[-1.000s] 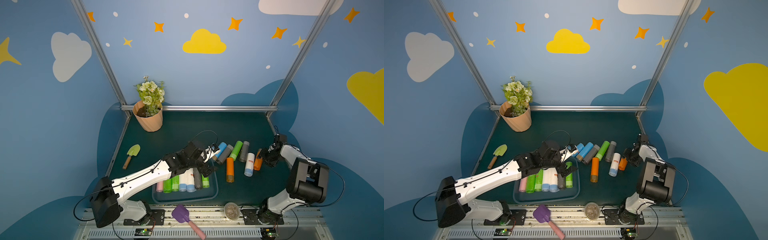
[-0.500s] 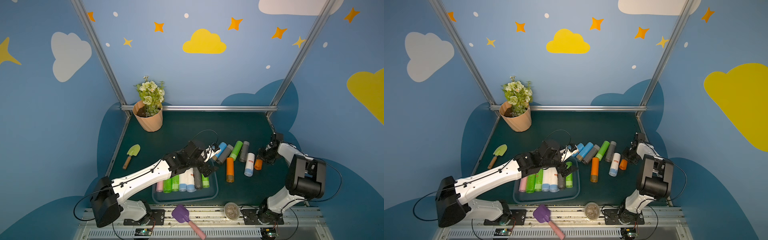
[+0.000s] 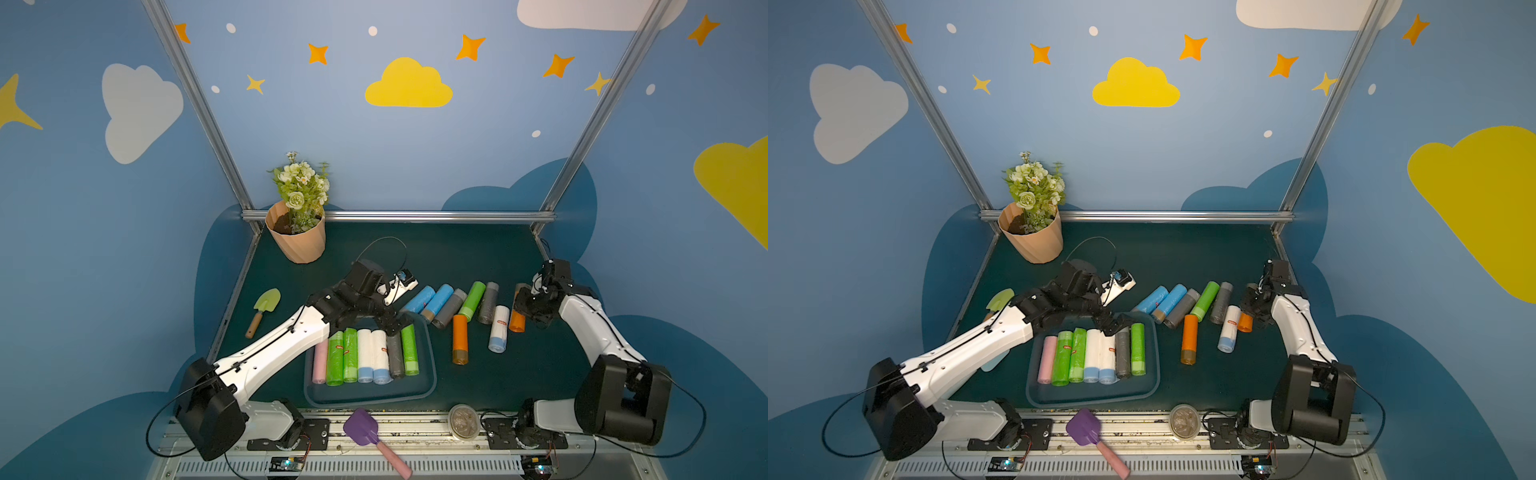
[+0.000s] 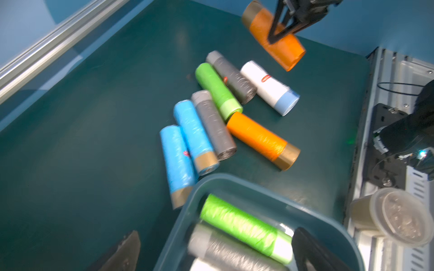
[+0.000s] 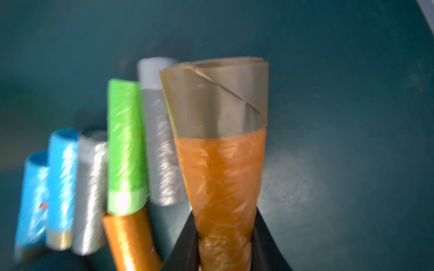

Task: Put the roll of trash bags into the storage box
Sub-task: Pick up the roll of trash bags from the center of the board.

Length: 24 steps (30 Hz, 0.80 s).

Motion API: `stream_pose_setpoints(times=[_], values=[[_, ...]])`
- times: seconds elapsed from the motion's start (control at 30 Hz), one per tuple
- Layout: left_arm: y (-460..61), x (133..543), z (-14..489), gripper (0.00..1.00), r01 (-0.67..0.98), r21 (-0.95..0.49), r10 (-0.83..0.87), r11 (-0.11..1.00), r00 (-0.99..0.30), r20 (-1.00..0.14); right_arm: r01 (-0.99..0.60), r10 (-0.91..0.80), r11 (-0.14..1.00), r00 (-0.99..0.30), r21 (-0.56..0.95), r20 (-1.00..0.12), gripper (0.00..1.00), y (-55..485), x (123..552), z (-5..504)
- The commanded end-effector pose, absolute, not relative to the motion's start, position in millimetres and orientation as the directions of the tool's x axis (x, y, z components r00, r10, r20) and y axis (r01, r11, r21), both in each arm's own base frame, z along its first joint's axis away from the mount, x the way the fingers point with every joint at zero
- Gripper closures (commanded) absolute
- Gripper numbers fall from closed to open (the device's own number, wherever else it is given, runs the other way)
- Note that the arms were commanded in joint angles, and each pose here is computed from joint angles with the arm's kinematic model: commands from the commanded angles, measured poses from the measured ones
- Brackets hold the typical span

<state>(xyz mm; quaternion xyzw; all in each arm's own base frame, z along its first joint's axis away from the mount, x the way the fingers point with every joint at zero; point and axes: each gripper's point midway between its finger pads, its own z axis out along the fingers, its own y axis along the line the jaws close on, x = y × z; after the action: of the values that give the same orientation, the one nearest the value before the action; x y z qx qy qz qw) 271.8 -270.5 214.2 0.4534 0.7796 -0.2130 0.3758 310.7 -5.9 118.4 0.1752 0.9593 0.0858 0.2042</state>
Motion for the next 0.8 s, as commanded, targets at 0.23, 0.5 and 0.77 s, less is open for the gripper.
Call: stream_pose_setpoints(times=[0.23,0.5,0.77], values=[[-221,236,205,0.0,0.949,0.149,0.627,0.278,-0.062,-0.776,0.037,0.178,0.938,-0.905,0.344,-0.387,0.79,92,264,174],[-221,230,210,0.0,0.963,0.095,0.601,0.253,-0.08,-0.795,-0.055,0.088,0.938,-0.918,0.344,-0.387,0.79,152,229,194],[-217,202,215,0.0,0.95,0.058,0.577,0.305,-0.137,-0.805,-0.118,-0.009,0.955,-0.929,0.273,-0.369,0.79,212,201,179]])
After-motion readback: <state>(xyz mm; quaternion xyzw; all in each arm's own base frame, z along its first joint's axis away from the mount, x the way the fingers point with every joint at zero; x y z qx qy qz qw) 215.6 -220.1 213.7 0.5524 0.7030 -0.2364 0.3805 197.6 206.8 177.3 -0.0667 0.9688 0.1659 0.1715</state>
